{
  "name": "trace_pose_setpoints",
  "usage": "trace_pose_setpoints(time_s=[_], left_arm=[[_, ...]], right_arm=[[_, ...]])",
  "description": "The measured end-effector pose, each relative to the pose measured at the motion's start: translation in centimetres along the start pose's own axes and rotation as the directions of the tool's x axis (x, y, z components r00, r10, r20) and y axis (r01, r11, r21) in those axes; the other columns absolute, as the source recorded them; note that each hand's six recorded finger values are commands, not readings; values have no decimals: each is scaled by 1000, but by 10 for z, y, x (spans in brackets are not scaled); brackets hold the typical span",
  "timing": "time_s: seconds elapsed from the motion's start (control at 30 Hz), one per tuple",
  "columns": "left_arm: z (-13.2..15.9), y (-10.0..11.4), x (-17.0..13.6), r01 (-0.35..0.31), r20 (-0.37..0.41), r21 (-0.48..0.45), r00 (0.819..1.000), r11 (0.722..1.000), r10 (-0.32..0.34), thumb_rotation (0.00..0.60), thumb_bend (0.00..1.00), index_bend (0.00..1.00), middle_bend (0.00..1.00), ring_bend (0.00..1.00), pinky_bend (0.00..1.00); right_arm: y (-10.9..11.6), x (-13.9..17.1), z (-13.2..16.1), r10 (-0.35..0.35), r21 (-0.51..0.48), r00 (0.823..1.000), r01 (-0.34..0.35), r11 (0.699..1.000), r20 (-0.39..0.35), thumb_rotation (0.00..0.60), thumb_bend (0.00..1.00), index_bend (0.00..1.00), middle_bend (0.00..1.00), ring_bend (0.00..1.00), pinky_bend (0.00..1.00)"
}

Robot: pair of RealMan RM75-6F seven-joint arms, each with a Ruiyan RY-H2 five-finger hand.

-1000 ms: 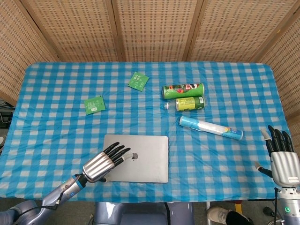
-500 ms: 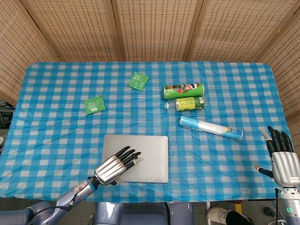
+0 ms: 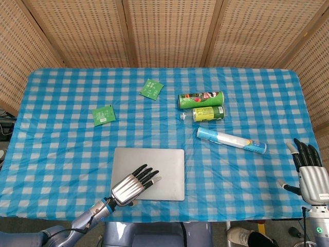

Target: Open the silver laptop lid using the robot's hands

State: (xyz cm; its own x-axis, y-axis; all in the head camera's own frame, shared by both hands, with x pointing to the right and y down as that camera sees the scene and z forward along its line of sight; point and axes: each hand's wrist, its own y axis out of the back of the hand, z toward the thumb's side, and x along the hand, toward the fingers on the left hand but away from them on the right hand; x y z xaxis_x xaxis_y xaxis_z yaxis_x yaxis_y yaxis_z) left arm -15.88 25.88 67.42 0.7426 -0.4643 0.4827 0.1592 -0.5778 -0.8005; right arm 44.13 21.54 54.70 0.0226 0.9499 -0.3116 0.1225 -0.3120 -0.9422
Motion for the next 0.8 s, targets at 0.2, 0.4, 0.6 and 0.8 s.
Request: trace_pose_setpoints(time_s=[0.2,0.4,0.6,0.8], left_arm=[[6,-5,8,5,4,2,1000,1000,-5,600,91,0,0,0,0],[9,-3,14,-2,7,3,1000,1000,2,600,91,0,0,0,0],[13,-1,21,-8,11,-6,1000,1000,8,600,90,0,0,0,0],[14,-6,26,9,5,-1,1000,1000,-9,600,91,0,0,0,0]], right_arm=[[0,-1,-1,4,0,1000,-4,1000,2,600,0,48,0,0,0],[-2,-1,-1,10,3,1000,-10,1000,3,600,0,48,0,0,0],[-5,-2,-1,17,10,1000,-17,1000,5,600,0,49,0,0,0],[-6,-2,-1,21,12,1000,-21,1000,6,600,0,49,0,0,0]])
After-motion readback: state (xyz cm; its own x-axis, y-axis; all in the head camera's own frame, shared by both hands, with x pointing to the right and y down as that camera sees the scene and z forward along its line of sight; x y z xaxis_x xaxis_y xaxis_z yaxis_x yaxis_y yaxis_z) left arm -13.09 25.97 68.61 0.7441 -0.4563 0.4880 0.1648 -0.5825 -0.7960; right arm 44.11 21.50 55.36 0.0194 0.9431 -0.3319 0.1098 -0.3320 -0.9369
